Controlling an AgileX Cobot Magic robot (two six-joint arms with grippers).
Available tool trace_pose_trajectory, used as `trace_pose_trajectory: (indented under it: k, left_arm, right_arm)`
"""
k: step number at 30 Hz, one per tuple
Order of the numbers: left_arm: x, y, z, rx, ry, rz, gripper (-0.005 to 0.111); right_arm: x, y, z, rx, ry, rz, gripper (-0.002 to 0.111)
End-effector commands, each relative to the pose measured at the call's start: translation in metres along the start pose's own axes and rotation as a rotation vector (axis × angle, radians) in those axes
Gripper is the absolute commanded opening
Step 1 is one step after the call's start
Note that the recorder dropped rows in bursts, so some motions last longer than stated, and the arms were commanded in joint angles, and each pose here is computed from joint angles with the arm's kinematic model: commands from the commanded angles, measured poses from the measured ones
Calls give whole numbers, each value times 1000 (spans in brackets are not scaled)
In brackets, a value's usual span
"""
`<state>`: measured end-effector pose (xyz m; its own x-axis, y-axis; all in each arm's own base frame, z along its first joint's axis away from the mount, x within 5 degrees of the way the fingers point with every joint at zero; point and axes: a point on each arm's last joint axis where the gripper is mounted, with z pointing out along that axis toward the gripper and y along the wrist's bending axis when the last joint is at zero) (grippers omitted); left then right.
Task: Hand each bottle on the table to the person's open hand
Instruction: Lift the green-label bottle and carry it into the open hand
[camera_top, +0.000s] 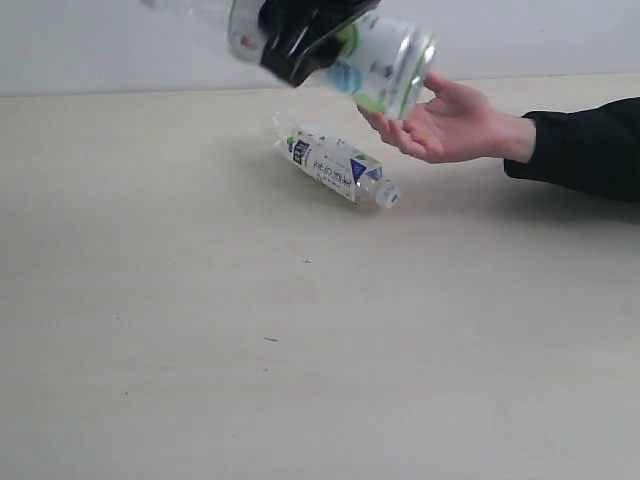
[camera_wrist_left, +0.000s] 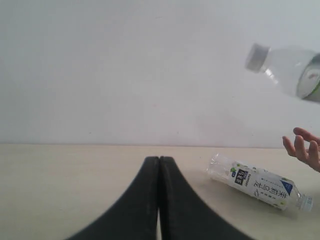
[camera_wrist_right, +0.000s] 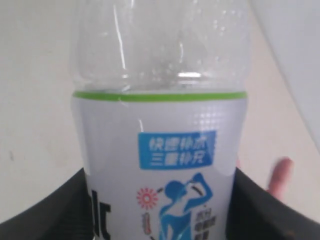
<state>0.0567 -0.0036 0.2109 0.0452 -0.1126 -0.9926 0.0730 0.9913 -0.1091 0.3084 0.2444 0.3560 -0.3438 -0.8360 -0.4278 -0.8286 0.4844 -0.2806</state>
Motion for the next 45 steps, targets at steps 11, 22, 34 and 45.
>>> trace_pose_trajectory:
  k: [11, 22, 34, 45]
  left_arm:
    - [0, 0, 0, -1, -6, -2, 0]
    - [0, 0, 0, -1, -6, -2, 0]
    - [0, 0, 0, -1, -6, -2, 0]
    - [0, 0, 0, -1, -6, -2, 0]
  right_arm:
    - [97, -117, -53, 114, 27, 674, 0]
    - [101, -120, 63, -125, 194, 785, 0]
    - [115, -118, 127, -172, 296, 804, 13]
    - [115, -119, 128, -169, 291, 805, 76]
